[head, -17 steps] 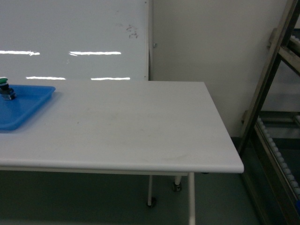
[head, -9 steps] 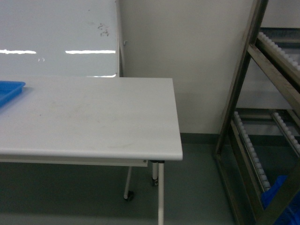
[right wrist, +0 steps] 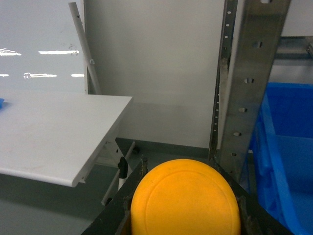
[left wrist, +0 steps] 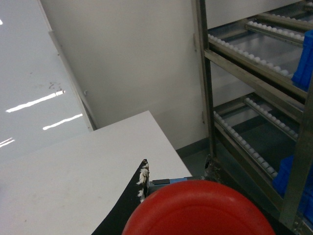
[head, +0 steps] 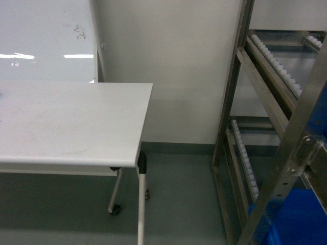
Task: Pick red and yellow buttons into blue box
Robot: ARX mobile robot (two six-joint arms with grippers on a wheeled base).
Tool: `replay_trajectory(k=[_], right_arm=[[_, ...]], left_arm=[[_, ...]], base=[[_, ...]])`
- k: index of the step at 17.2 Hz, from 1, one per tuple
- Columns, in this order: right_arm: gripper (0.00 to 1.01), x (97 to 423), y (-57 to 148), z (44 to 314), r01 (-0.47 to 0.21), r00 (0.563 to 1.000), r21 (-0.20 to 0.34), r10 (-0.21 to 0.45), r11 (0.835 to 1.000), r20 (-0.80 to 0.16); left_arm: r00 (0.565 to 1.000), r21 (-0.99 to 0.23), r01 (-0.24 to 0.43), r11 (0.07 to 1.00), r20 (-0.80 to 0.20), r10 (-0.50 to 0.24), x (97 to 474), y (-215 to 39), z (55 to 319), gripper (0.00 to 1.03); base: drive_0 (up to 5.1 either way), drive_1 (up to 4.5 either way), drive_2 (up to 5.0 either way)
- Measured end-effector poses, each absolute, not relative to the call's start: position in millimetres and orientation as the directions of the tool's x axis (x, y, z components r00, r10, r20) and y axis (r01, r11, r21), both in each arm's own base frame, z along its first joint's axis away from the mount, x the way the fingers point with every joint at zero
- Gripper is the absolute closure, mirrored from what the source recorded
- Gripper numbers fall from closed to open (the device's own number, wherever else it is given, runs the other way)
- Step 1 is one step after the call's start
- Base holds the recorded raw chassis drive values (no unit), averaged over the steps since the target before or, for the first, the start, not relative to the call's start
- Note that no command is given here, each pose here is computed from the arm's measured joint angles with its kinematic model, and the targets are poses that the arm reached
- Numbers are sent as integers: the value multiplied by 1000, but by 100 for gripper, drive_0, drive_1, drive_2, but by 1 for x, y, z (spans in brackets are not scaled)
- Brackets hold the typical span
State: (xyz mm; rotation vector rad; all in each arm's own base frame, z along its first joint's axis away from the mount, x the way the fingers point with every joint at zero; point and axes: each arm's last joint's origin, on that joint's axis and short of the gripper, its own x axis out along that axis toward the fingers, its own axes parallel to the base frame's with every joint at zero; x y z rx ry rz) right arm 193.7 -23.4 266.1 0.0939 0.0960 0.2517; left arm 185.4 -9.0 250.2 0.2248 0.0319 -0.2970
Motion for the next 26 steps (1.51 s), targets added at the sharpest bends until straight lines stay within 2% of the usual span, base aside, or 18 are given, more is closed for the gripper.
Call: replay_trajectory(k=[26], right_arm=[[70,194,-23,266,-244,964,104,253,964,-82]], left_arm=[[956,216,294,931,-62,-287,185,-9,250,76]], base=[[504,-241,-241]])
